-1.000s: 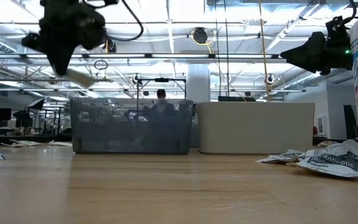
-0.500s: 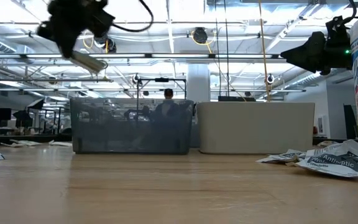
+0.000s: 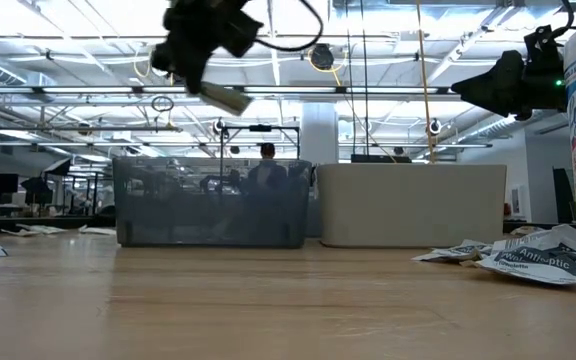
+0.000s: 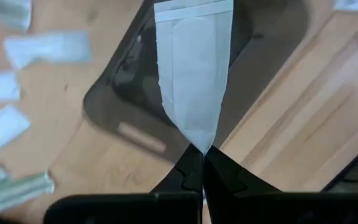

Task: Pick & Place First Aid Supplies
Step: Put the white bandage into the bottom black bin

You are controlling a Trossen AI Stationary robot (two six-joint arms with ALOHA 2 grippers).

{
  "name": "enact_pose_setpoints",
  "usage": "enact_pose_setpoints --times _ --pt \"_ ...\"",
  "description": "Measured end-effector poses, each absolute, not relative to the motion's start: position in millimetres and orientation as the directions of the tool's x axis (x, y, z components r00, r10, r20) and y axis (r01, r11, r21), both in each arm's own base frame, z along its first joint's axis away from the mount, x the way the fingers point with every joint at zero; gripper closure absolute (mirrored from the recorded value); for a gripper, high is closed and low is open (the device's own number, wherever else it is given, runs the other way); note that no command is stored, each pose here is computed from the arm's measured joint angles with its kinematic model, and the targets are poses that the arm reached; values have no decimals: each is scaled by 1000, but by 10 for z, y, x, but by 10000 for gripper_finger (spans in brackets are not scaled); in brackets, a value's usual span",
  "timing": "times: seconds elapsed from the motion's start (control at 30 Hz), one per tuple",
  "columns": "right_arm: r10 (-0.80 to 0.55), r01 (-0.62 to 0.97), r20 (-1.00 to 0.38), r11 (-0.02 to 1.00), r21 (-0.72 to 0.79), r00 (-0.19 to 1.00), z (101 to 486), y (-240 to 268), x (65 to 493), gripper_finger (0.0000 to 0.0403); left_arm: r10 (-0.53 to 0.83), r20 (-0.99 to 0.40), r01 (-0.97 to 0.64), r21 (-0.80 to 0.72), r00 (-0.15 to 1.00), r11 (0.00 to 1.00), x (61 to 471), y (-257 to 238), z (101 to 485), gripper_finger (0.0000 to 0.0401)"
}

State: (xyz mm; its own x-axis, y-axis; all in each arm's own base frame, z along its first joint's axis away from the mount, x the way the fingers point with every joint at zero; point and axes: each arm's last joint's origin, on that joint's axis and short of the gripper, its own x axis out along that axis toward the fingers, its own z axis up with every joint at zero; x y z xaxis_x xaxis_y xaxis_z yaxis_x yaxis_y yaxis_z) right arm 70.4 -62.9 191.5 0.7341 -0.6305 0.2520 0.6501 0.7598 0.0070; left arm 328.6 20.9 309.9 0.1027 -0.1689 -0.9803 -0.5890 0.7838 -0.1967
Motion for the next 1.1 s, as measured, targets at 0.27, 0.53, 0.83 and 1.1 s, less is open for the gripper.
enact_pose_setpoints --times 0.27,0.53,0.83,1.1 --pt "-631 650 252 759 7 734 1915 -629 704 140 -174 -978 -565 -209 117 798 3400 199 3105 401" --pt "-631 650 252 760 7 734 1915 -629 704 140 -98 -995 -555 -97 27 826 3512 72 2724 401" --pt "-631 650 252 760 7 734 1916 -629 704 140 -20 -1000 -523 -16 -2 852 3589 -8 2264 401" --pt "-631 650 252 760 7 734 1915 -629 704 140 -39 -997 -514 -65 61 855 3604 -22 2008 401"
